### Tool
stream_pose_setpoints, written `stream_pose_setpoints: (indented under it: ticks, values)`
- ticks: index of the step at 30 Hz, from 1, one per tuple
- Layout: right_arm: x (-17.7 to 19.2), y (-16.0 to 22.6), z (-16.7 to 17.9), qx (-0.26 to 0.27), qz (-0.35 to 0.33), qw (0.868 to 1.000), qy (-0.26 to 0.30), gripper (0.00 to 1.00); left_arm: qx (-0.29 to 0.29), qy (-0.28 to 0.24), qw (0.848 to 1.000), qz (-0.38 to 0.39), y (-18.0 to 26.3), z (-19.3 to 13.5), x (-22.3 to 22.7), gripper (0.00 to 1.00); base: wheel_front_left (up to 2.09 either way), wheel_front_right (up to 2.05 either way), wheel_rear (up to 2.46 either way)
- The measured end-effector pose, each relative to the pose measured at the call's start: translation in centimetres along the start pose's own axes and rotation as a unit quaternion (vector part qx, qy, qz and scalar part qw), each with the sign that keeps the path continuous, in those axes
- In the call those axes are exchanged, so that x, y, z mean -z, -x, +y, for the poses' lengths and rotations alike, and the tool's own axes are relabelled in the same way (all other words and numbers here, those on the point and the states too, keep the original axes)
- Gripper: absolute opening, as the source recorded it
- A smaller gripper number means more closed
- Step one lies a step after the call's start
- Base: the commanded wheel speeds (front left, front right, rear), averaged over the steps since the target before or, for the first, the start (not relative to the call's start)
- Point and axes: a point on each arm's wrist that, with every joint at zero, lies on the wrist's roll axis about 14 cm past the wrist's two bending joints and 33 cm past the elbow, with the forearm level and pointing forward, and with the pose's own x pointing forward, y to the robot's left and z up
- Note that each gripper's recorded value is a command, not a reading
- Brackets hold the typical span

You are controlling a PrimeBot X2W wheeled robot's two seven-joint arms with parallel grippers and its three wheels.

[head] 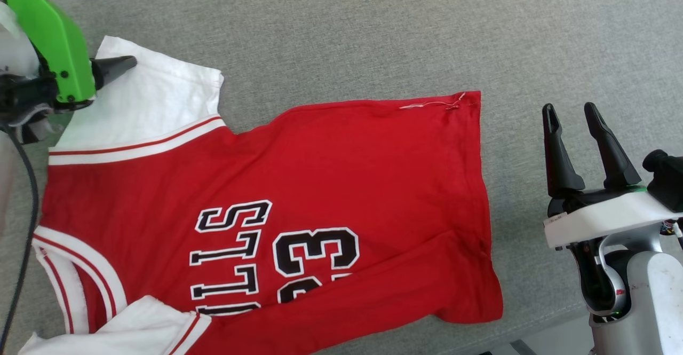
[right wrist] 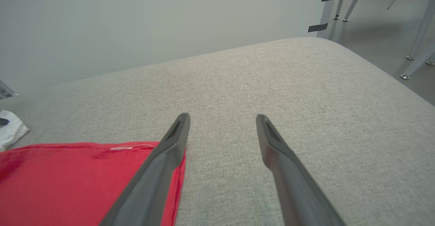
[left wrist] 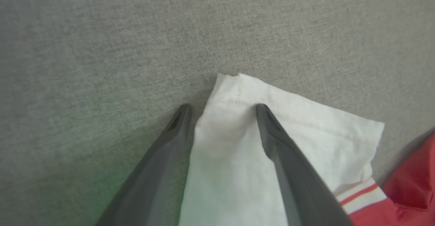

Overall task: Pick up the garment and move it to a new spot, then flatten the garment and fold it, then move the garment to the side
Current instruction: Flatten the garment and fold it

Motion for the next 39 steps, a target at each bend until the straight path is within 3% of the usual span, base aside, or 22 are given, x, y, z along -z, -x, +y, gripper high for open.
stream_pose_setpoints:
  ticks: [2,3,4,5,6,13,20,24,32,36,39]
  values:
    - [0.3,0.1,-0.4,0.007,0.005,1.0,0.0,1.0,0.007,0.009,1.0,0.022,-0.4,0.0,0.3,1.0,0.0,0.0,0.0]
    - [0.6,0.1,-0.7,0.01,0.008,1.0,-0.003,1.0,0.008,0.015,0.999,0.032,-0.5,0.0,0.4,0.49,0.0,0.0,0.0]
    - [0.8,0.1,-0.8,0.013,0.011,1.0,-0.003,1.0,0.011,0.026,0.999,0.036,-0.7,0.0,0.4,0.4,0.0,0.0,0.0]
    - [0.9,0.1,-0.9,0.014,0.014,1.0,-0.004,1.0,0.014,0.038,0.999,0.036,-0.8,0.1,0.4,0.24,0.0,0.0,0.0]
    - [1.1,0.1,-1.0,0.015,0.016,1.0,-0.008,1.0,0.016,0.048,0.998,0.037,-0.9,0.1,0.5,0.01,0.0,0.0,0.0]
    - [1.4,-1.2,-0.2,-0.008,0.037,0.999,-0.021,1.0,0.018,0.061,0.998,0.023,-0.6,0.0,0.5,0.0,0.0,0.0,0.0]
    - [3.6,-2.4,0.5,-0.045,0.142,0.989,-0.008,1.0,-0.004,0.009,0.999,-0.041,1.2,-0.7,-0.6,0.0,0.0,0.0,0.0]
    - [5.4,-3.1,1.0,-0.068,0.226,0.972,0.017,1.0,-0.009,-0.024,0.995,-0.099,3.2,-1.3,-1.9,0.0,0.0,0.0,0.0]
    - [6.8,-4.9,4.5,-0.127,0.313,0.939,0.057,1.0,-0.009,-0.049,0.986,-0.158,7.3,-1.9,-2.7,0.0,0.0,0.0,0.0]
    - [8.6,-5.4,5.4,-0.14,0.367,0.916,0.075,1.0,-0.015,-0.056,0.982,-0.179,9.0,-1.5,-2.7,0.0,0.0,0.0,0.0]
    - [10.5,-5.1,5.1,-0.135,0.425,0.89,0.093,1.0,-0.02,-0.056,0.98,-0.188,9.7,-1.0,-2.4,0.0,0.0,0.0,0.0]
